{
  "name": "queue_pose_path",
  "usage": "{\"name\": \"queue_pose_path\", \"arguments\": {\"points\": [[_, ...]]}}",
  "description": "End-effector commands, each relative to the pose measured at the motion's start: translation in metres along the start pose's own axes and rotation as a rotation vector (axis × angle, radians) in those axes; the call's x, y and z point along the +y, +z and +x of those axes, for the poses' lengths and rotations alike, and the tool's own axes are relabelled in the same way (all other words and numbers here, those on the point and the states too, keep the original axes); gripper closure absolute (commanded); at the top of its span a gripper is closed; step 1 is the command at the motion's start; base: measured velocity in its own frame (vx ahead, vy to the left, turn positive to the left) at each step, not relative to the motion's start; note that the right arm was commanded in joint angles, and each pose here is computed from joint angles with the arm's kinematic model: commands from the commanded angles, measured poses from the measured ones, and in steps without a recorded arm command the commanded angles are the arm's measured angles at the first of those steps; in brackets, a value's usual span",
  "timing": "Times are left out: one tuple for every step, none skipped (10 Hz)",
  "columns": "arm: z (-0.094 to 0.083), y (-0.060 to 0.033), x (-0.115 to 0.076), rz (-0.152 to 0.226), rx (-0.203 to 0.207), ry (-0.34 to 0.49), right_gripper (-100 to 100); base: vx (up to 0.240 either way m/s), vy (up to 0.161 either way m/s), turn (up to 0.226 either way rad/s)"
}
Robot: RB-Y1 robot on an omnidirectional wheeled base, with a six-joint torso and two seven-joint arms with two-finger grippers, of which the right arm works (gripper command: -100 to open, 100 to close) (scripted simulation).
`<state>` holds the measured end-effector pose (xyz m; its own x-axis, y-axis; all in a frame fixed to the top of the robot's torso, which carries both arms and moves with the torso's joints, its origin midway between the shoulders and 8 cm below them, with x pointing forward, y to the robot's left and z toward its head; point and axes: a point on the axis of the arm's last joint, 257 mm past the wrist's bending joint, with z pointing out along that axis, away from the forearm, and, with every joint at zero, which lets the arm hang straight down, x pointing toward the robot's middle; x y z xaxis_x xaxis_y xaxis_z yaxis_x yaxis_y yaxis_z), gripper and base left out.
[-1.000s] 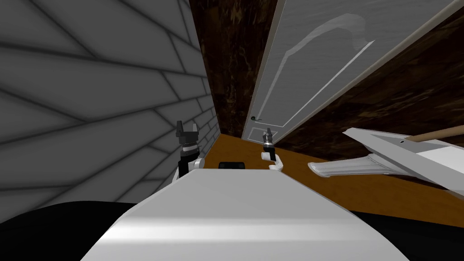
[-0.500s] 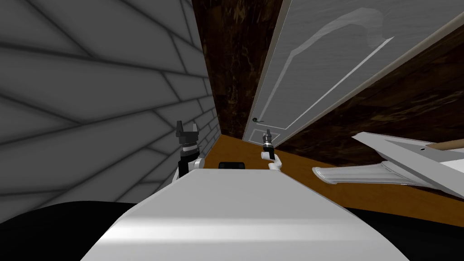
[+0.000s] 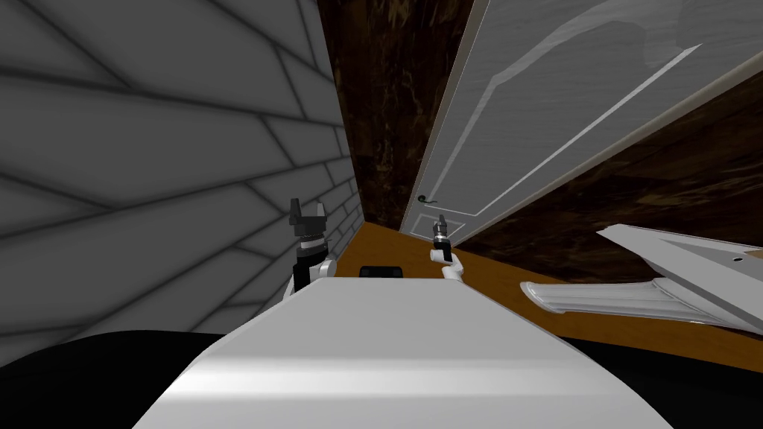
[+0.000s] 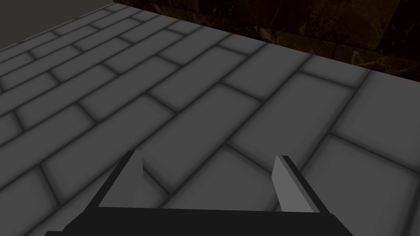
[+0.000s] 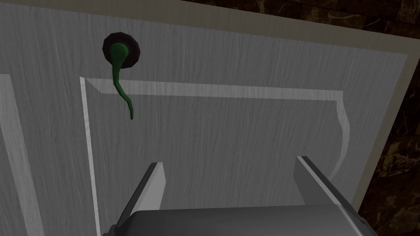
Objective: Pull the door open
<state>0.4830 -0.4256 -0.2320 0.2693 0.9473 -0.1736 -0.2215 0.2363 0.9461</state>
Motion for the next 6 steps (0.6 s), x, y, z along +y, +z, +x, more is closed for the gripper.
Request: {"name": "queue_pose_path", "arguments": {"points": [[-0.003, -0.0001, -0.008, 0.013, -0.004, 0.001, -100, 0.053, -0.009, 0.014], [-0.006, 0.0002, -0.015, 0.028, -0.012, 0.001, -100, 0.064, -0.007, 0.023], [-0.010, 0.0008, -0.022, 0.041, -0.019, 0.002, -100, 0.087, -0.008, 0.055], [-0.013, 0.0011, -0.029, 0.054, -0.026, 0.003, -100, 0.097, -0.017, 0.052], [-0.016, 0.0021, -0.034, 0.063, -0.033, 0.004, -100, 0.081, -0.013, 0.059], [-0.019, 0.0019, -0.041, 0.077, -0.040, 0.005, -100, 0.093, -0.011, 0.043]]}}
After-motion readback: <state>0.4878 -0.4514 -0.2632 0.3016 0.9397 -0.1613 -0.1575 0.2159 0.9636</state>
